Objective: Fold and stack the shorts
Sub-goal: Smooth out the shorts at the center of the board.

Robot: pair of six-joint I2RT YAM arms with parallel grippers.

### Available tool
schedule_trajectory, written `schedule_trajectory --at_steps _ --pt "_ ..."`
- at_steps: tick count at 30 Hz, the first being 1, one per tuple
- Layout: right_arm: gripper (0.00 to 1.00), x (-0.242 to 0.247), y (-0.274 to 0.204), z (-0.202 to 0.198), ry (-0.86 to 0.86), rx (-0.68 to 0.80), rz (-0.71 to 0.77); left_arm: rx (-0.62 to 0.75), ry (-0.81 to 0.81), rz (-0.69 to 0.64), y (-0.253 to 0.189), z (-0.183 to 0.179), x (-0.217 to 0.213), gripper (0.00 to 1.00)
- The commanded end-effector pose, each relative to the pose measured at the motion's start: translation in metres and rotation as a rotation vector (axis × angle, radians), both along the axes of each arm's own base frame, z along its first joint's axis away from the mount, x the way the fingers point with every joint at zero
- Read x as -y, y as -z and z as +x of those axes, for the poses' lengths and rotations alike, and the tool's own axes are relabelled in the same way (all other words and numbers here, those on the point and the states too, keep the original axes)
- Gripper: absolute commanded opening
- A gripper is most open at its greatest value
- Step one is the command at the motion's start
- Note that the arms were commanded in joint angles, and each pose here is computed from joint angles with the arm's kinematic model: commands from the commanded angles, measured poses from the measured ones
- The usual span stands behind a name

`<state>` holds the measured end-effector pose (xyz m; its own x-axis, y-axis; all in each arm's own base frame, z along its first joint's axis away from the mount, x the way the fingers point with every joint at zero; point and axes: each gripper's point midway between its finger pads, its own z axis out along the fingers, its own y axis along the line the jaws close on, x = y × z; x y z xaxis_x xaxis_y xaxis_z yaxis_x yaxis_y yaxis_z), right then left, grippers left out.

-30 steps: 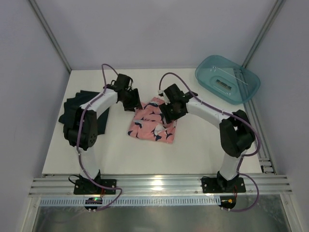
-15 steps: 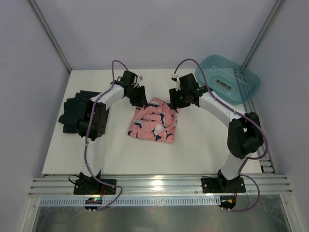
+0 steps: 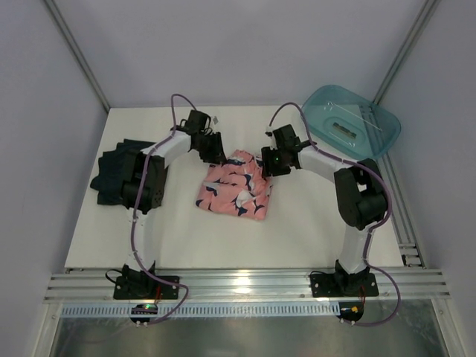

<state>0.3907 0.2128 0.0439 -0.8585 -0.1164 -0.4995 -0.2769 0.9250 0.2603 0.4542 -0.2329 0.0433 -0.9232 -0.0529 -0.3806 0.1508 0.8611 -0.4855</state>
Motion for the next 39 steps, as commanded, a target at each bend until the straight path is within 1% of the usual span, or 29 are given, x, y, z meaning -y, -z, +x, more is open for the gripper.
schedule_trajectory --at_steps 1,2,3,4,5,7,8,9,10,11,12,13,16,17,19,22,23,25,29,31,32,34,37,39 --pt "0.50 0.004 -0.049 0.011 0.023 0.116 0.020 0.202 -0.053 -0.008 -0.089 0.020 -0.010 0.41" --pt "0.50 0.004 -0.058 0.006 0.015 0.119 0.032 0.226 -0.083 0.030 -0.098 0.019 -0.017 0.42" --pt "0.50 0.004 -0.066 -0.001 0.005 0.113 0.050 0.217 -0.092 0.048 -0.103 0.010 -0.022 0.43" --pt "0.50 0.001 -0.087 -0.005 -0.012 0.145 0.087 0.223 -0.101 0.055 -0.111 0.003 -0.024 0.43" --pt "0.50 -0.010 -0.098 -0.015 -0.066 0.131 0.155 0.258 -0.100 0.044 -0.134 -0.007 -0.021 0.44" --pt "0.46 -0.023 -0.119 -0.030 -0.127 0.130 0.242 0.222 -0.116 0.038 -0.130 -0.029 -0.020 0.43" --pt "0.44 -0.034 -0.124 -0.042 -0.182 0.105 0.304 0.223 -0.123 0.013 -0.139 -0.039 -0.018 0.41" --pt "0.39 -0.041 -0.130 -0.048 -0.219 0.106 0.344 0.165 -0.113 -0.054 -0.138 -0.053 -0.006 0.38" --pt "0.38 -0.048 -0.134 -0.055 -0.247 0.090 0.395 0.126 -0.114 -0.070 -0.125 -0.063 -0.003 0.37" --pt "0.36 -0.059 -0.138 -0.069 -0.315 0.079 0.484 0.102 -0.114 -0.097 -0.121 -0.070 0.001 0.34" --pt "0.35 -0.064 -0.136 -0.075 -0.332 0.064 0.514 0.075 -0.089 -0.132 -0.117 -0.082 0.013 0.31" --pt "0.36 -0.068 -0.135 -0.080 -0.343 0.044 0.540 0.050 -0.096 -0.153 -0.102 -0.090 0.019 0.30" --pt "0.36 -0.083 -0.121 -0.103 -0.421 -0.019 0.606 -0.008 -0.088 -0.167 -0.079 -0.108 0.035 0.27" --pt "0.36 -0.088 -0.110 -0.110 -0.438 -0.035 0.621 -0.032 -0.095 -0.154 -0.065 -0.113 0.034 0.26" --pt "0.36 -0.092 -0.096 -0.115 -0.438 -0.072 0.640 -0.065 -0.136 -0.105 -0.043 -0.116 0.027 0.24" --pt "0.36 -0.088 -0.057 -0.125 -0.394 -0.163 0.636 -0.108 -0.188 -0.024 -0.016 -0.122 0.011 0.21" --pt "0.36 -0.089 -0.053 -0.122 -0.392 -0.149 0.635 -0.126 -0.195 -0.005 -0.008 -0.125 0.007 0.21" --pt "0.36 -0.087 -0.031 -0.124 -0.366 -0.190 0.611 -0.144 -0.206 0.021 0.003 -0.126 0.002 0.21" --pt "0.36 -0.082 -0.008 -0.124 -0.321 -0.231 0.567 -0.158 -0.209 0.039 0.013 -0.126 -0.001 0.21" --pt "0.36 -0.079 -0.006 -0.123 -0.320 -0.215 0.541 -0.147 -0.212 0.047 0.011 -0.124 -0.002 0.24" --pt "0.35 -0.075 -0.006 -0.125 -0.310 -0.228 0.521 -0.128 -0.212 0.045 0.004 -0.122 -0.003 0.25" --pt "0.36 -0.073 -0.012 -0.124 -0.313 -0.209 0.502 -0.106 -0.222 0.067 -0.007 -0.118 -0.007 0.27" --pt "0.36 -0.071 -0.038 -0.120 -0.310 -0.156 0.495 -0.046 -0.217 0.063 -0.041 -0.107 -0.006 0.35" --pt "0.36 -0.070 -0.059 -0.116 -0.312 -0.109 0.502 -0.006 -0.202 0.039 -0.060 -0.099 -0.001 0.37"
